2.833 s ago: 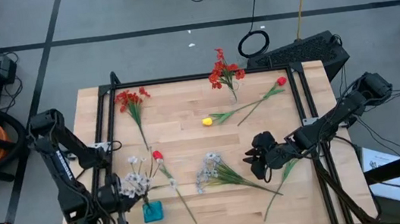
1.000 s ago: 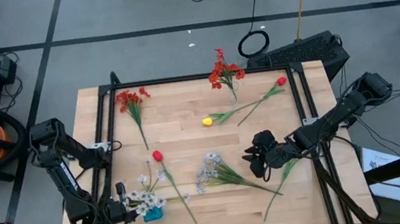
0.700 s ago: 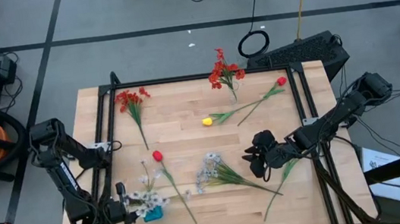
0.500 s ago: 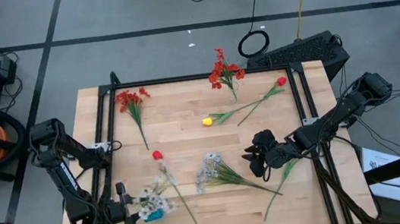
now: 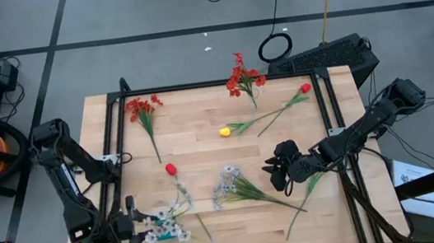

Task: Sort flowers into vase by color
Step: Put the top white flowers into the blue flower vase, then put the top red flower into the transparent flower vase

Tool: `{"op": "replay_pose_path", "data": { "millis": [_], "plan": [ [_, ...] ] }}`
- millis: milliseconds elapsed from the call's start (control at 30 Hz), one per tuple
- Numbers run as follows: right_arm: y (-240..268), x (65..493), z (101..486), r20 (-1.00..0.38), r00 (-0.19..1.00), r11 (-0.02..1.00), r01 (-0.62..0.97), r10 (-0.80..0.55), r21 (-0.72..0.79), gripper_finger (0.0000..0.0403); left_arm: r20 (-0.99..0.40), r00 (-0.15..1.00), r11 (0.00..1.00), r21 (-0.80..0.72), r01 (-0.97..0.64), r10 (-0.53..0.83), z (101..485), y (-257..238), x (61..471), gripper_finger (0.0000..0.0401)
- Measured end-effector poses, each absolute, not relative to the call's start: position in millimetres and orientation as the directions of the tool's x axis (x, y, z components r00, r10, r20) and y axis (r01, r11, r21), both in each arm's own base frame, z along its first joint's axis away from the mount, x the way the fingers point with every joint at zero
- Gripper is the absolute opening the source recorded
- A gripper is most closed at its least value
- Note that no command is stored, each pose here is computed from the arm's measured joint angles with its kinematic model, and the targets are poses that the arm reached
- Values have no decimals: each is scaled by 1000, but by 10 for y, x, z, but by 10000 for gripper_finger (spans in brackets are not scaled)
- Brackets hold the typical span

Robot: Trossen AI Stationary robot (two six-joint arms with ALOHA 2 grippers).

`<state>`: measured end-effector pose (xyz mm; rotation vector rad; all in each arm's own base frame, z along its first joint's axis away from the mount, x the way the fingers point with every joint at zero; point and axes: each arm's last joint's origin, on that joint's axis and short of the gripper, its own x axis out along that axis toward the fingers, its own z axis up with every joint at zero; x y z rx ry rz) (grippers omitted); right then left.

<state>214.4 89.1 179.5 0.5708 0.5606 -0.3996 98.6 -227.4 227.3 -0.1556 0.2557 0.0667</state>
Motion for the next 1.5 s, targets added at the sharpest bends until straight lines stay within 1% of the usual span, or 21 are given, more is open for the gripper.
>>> {"op": "replay_pose_path", "data": {
  "millis": [300, 433, 567, 733, 867, 1100, 1200, 1367, 1500],
  "plan": [
    [894, 2144, 1794, -598, 778, 772, 496, -193, 397, 134, -321, 947, 989, -146, -36, -13, 2484, -2010, 894, 144],
    [895, 2144, 1794, -598, 778, 772, 496, -191, 398, 134, -327, 945, 992, -116, -40, 0, 2520, -1921, 868, 144],
    [894, 2143, 1794, -598, 778, 774, 496, -194, 395, 134, -328, 943, 995, -66, -75, 49, 2501, -1849, 876, 144],
    [893, 2143, 1794, -596, 778, 776, 496, -198, 390, 134, -375, 912, 971, -97, -217, 166, 2413, -1654, 895, 144],
    [893, 2143, 1794, -596, 778, 778, 494, -198, 387, 134, -437, 862, 929, -136, -344, 255, 2328, -1480, 876, 144],
    [878, 2148, 1795, -593, 777, 775, 502, -210, 384, 134, -493, 786, 853, -150, -500, 374, 2146, -1259, 846, 144],
    [851, 2159, 1796, -592, 775, 768, 513, -223, 383, 134, -539, 732, 810, -145, -568, 416, 2070, -1178, 851, 144],
    [780, 2180, 1802, -570, 767, 747, 557, -295, 364, 134, -620, 632, 737, -123, -664, 466, 1929, -1016, 833, 144],
    [718, 2200, 1803, -566, 758, 736, 578, -324, 353, 134, -632, 611, 710, -131, -691, 478, 1896, -900, 825, 144]
  ]
}}
